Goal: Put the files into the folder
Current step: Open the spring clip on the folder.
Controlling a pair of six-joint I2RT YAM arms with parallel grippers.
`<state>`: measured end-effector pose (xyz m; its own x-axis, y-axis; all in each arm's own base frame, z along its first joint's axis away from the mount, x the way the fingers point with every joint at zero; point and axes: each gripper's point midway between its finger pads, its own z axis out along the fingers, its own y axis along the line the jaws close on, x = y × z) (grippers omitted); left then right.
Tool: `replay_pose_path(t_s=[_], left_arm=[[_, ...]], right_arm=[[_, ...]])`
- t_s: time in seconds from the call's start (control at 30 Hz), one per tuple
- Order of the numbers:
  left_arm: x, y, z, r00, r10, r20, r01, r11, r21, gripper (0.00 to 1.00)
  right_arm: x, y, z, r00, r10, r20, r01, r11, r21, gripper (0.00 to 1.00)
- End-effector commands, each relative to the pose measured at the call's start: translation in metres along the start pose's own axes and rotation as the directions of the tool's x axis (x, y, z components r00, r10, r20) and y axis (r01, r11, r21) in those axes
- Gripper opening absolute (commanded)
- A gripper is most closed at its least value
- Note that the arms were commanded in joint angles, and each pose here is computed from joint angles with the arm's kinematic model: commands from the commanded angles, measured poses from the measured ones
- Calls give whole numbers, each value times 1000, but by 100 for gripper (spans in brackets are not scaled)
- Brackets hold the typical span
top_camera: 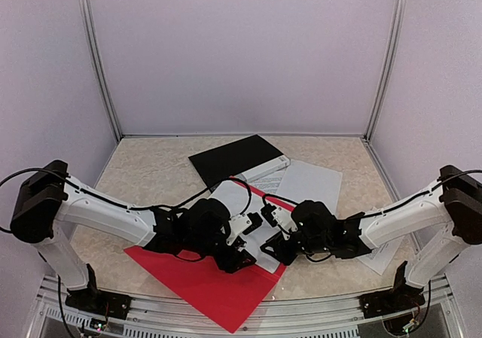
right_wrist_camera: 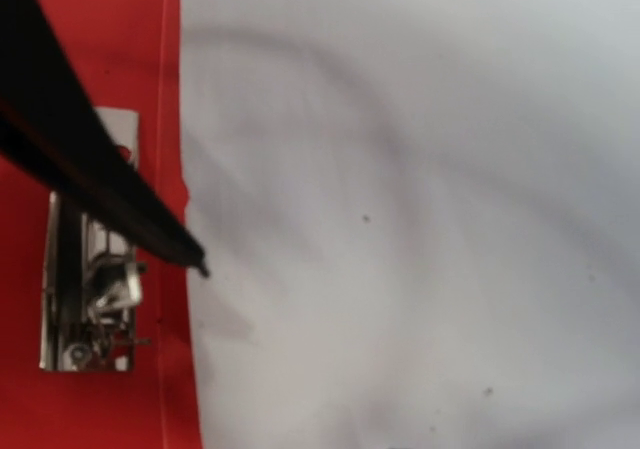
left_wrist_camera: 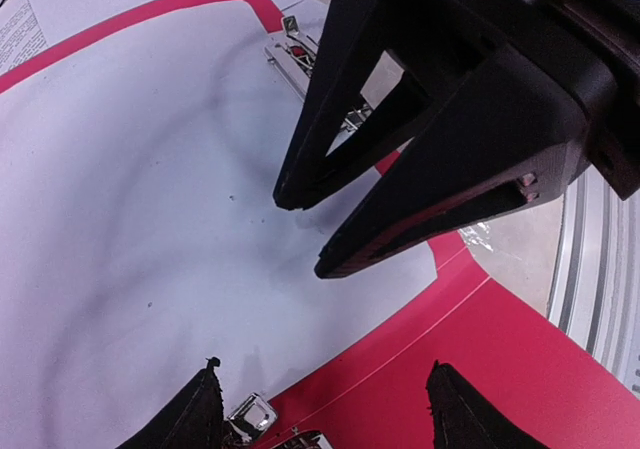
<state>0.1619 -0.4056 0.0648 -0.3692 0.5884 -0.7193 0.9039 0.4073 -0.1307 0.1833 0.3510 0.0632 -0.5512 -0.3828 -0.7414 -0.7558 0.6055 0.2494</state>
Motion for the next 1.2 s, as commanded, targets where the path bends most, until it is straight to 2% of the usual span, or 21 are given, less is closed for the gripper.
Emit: replay_pose_path(t_s=[0.0,0.37,0.47,0.6,1.17], left_arm=[[-5,-10,2,1000,18,5,-18,1000,24,68],[-6,-27,12,998,52,-25,-51,997,62,70],[-3,-30,16,998,51,-39,-47,996,78,76],[-3,-31,17,998,50,-49,-45,995,85,79],[4,-40,37,994,55,-91,-42,989,145,81]], right_arm=[[4,-8,-7,1000,12,1,-12,999,38,26],[5,-12,-12,1000,22,9,-23,998,54,25],[5,-12,-13,1000,23,9,-24,998,56,26],[6,-14,-16,1000,28,14,-29,997,65,25],[7,-22,-26,999,35,9,-36,993,112,25]])
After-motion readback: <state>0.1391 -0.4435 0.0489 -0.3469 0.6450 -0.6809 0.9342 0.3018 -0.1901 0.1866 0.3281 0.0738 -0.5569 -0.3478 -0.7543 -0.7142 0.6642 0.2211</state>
